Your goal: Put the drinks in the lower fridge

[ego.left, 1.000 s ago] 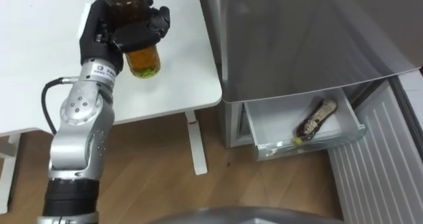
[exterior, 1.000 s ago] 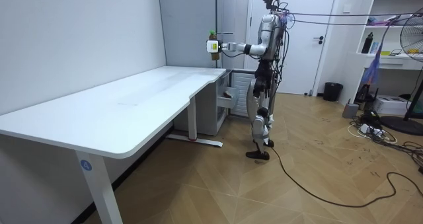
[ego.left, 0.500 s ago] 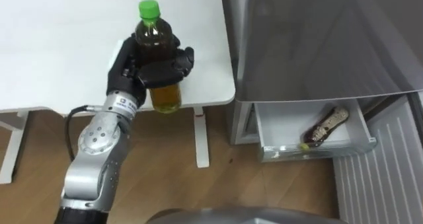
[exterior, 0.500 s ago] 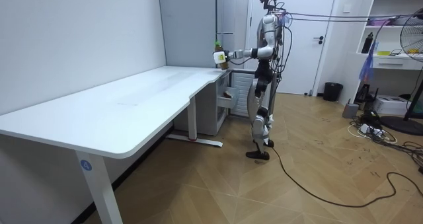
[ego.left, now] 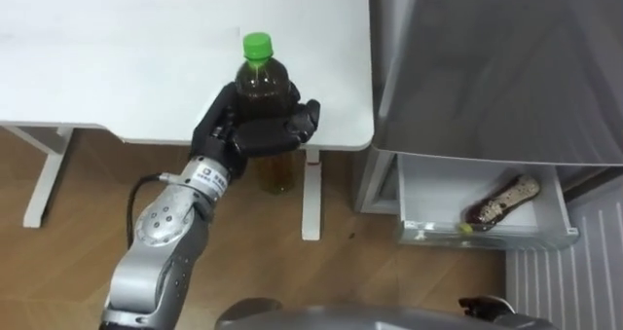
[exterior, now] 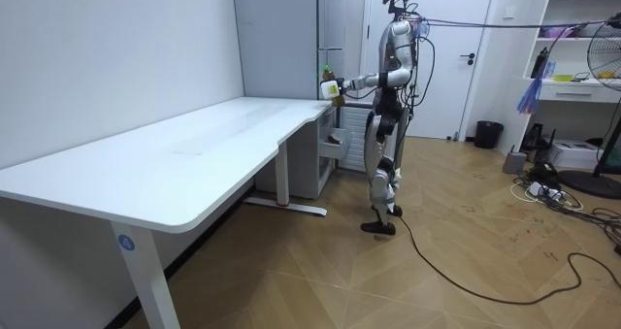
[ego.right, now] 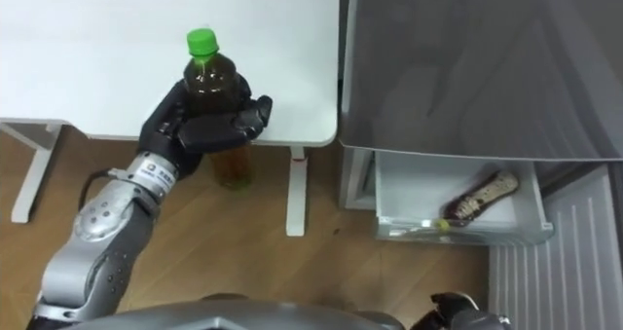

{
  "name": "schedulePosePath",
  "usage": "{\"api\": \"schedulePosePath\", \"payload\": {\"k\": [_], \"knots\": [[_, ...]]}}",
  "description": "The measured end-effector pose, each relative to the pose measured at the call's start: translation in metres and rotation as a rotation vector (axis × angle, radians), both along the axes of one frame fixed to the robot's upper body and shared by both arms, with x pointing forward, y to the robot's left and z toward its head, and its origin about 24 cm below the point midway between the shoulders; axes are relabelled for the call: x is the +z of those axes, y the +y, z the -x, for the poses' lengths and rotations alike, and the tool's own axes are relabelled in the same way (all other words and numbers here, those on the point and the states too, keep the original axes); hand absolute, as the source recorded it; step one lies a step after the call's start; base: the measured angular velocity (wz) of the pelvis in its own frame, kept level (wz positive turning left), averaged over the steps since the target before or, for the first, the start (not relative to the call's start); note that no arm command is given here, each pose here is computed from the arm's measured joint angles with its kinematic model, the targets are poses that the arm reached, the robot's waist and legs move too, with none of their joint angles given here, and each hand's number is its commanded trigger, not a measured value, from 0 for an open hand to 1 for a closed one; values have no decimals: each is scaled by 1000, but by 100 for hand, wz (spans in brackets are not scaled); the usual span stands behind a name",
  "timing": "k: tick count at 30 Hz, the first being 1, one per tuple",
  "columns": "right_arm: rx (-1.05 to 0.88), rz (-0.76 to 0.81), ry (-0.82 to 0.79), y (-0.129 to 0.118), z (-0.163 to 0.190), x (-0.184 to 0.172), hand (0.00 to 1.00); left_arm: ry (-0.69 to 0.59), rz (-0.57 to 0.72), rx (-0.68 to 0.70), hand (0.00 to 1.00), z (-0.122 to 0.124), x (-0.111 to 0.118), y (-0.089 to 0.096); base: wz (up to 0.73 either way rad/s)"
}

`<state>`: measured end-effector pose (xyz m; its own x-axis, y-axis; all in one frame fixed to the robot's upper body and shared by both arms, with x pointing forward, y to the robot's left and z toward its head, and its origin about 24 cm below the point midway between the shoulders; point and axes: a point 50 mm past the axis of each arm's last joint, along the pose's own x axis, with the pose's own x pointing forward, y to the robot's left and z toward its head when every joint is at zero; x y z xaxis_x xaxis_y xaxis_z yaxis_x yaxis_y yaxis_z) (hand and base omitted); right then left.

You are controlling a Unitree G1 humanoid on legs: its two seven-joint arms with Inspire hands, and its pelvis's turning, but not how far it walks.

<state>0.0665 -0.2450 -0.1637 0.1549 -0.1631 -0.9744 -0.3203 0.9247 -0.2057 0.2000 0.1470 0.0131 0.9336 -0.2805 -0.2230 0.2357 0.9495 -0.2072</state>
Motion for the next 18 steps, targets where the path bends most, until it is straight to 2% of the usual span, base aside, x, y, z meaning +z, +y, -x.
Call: {"api": "schedulePosePath", "payload": {"k": [6,9,11,15,18], "knots": [[56,-23,-43,-2,-15,5,0,96,-2,-5,100,5,-22,1,-2],[83,-95,-175,8,-47,16,0,169,-7,-7,100,11,-38,3,-14],[94,-207,-296,32,-74,24,0,198,-11,-8,100,13,-44,4,8],[129,-424,-399,72,-94,39,0,195,-3,-28,100,13,-44,3,13],[152,-526,-435,86,-99,47,0,195,-5,-40,100,14,-44,3,6]]}}
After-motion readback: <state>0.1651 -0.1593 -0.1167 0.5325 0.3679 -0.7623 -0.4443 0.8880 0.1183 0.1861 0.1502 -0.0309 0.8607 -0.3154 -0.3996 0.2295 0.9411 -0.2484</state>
